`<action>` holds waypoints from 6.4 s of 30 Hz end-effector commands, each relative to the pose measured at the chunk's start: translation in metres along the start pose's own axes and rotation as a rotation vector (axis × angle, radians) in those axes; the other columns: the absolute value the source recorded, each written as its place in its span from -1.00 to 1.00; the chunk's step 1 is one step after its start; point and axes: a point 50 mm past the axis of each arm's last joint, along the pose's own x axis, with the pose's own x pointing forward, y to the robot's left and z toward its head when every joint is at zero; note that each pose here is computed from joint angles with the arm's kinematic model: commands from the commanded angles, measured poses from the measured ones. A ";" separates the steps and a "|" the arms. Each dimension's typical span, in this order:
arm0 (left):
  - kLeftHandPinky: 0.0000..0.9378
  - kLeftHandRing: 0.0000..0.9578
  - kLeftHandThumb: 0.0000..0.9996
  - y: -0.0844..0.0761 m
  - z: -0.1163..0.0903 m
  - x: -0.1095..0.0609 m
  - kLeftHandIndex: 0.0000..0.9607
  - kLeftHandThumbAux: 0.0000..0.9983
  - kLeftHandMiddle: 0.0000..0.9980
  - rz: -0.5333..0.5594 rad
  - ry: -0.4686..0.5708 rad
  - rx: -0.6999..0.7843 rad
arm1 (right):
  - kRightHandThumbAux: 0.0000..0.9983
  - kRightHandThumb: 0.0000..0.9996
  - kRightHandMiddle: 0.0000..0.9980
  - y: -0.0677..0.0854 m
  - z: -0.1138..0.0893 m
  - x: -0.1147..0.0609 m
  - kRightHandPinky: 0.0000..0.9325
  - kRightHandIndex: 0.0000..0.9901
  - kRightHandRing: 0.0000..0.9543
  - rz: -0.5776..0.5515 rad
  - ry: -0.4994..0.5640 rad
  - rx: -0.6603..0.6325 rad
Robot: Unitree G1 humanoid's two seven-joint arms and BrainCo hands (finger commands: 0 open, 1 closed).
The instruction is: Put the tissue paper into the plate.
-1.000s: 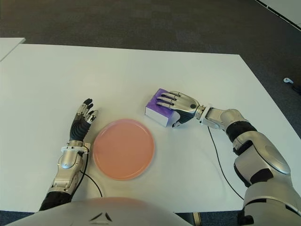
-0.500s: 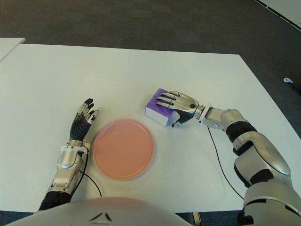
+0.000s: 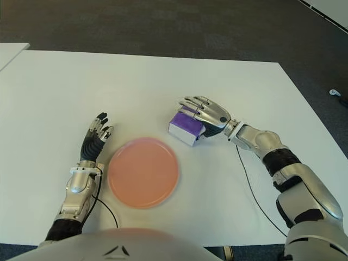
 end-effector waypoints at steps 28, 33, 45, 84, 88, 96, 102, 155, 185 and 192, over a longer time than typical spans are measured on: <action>-1.00 -1.00 -1.00 -0.003 -0.003 -0.007 -1.00 -0.01 -1.00 0.051 0.038 0.016 | 0.10 0.05 -1.00 0.005 -0.002 0.008 -1.00 -1.00 -1.00 0.001 -0.002 0.042; -1.00 -1.00 -1.00 -0.002 -0.003 -0.007 -1.00 -0.01 -1.00 0.058 0.043 0.015 | 0.11 0.04 -1.00 0.007 -0.001 0.008 -1.00 -1.00 -1.00 0.019 -0.005 0.060; -1.00 -1.00 -1.00 -0.002 -0.003 -0.008 -1.00 0.01 -1.00 0.069 0.044 0.006 | 0.09 0.06 -1.00 0.013 0.001 0.006 -1.00 -1.00 -1.00 0.079 -0.028 0.064; -1.00 -1.00 -1.00 -0.004 -0.003 -0.011 -1.00 0.00 -1.00 0.084 0.034 0.007 | 0.01 0.01 -1.00 0.037 0.002 0.011 -1.00 -1.00 -1.00 0.178 -0.069 0.045; -1.00 -1.00 -1.00 -0.005 -0.003 -0.012 -1.00 0.01 -1.00 0.084 0.031 0.006 | 0.02 0.00 -1.00 0.038 0.001 0.012 -1.00 -1.00 -1.00 0.173 -0.060 0.042; -1.00 -1.00 -1.00 -0.004 -0.004 -0.014 -1.00 0.02 -1.00 0.103 0.028 0.006 | 0.02 0.00 -1.00 0.038 -0.004 0.022 -1.00 -1.00 -1.00 0.156 -0.013 0.035; -1.00 -1.00 -1.00 -0.004 -0.004 -0.014 -1.00 0.00 -1.00 0.102 0.026 0.007 | 0.04 0.00 -1.00 0.036 -0.006 0.028 -1.00 -1.00 -1.00 0.140 0.012 0.042; -1.00 -1.00 -1.00 -0.009 -0.004 -0.025 -1.00 -0.04 -1.00 0.130 0.025 0.020 | 0.02 0.05 -1.00 0.032 0.001 0.046 -1.00 -1.00 -1.00 0.112 0.027 0.107; -1.00 -1.00 -1.00 -0.008 -0.005 -0.029 -1.00 -0.01 -1.00 0.133 0.029 0.016 | 0.06 -0.01 -1.00 0.052 0.014 0.036 -1.00 -1.00 -1.00 0.191 0.018 0.111; -1.00 -1.00 -1.00 -0.007 -0.006 -0.028 -1.00 -0.02 -1.00 0.136 0.029 0.014 | 0.08 0.00 -1.00 0.058 0.019 0.035 -1.00 -1.00 -1.00 0.229 0.026 0.128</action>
